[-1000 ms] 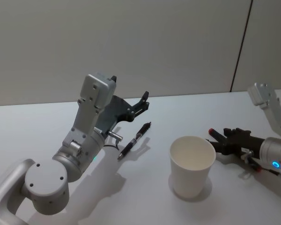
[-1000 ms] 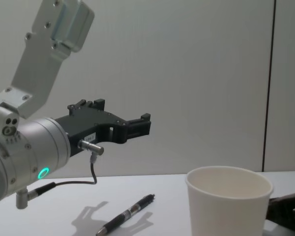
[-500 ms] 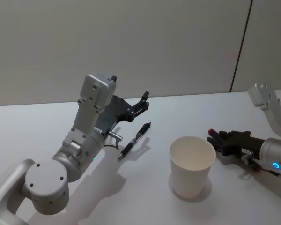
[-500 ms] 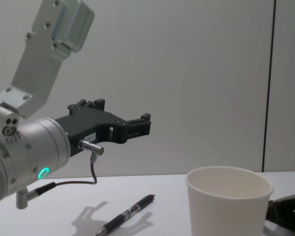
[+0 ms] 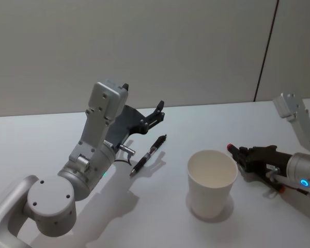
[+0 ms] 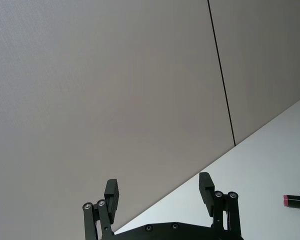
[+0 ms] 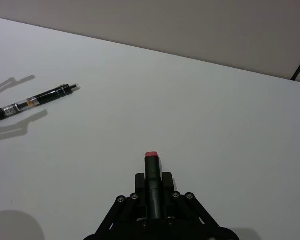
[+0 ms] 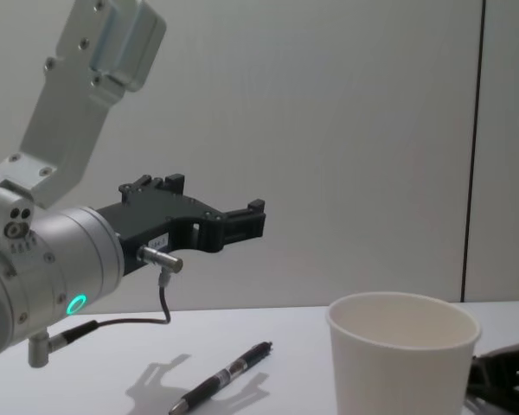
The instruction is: Place the pen into the pen holder.
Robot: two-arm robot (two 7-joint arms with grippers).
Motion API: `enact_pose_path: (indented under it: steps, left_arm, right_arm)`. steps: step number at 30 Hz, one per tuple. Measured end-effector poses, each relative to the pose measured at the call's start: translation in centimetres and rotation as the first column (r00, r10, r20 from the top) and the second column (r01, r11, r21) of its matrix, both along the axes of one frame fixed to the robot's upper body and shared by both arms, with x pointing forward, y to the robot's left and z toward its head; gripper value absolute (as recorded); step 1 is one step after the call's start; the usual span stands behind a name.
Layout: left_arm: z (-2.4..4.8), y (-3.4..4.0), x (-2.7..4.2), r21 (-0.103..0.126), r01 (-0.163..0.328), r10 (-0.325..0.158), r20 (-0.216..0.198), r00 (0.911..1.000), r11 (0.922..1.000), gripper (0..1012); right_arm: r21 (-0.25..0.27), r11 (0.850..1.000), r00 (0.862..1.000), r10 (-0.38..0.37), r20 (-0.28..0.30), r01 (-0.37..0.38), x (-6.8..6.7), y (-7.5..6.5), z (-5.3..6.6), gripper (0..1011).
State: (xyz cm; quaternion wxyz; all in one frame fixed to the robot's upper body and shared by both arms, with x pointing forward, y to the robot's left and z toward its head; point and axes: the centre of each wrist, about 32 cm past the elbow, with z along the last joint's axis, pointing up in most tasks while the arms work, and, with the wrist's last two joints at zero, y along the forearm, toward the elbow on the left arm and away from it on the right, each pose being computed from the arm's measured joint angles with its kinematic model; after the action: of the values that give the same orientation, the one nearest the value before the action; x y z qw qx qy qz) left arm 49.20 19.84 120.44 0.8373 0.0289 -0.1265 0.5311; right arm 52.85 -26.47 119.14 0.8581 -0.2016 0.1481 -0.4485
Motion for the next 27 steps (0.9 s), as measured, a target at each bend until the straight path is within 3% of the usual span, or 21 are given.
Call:
enact_pose_path:
  steps: [18,27]
  left_arm:
    - [0.0,0.0,0.0,0.0,0.0,0.0,0.0,1.0,1.0,1001]
    - [0.0,0.0,0.0,0.0,0.0,0.0,0.0,1.0,1.0,1001]
  right_arm:
    - [0.001,1.0,1.0,0.001,0.005,-0.001,0.02,0.02,0.02,185]
    - [0.017,1.0,0.997,0.009,0.072,-0.01,0.36,0.41,0.66,185]
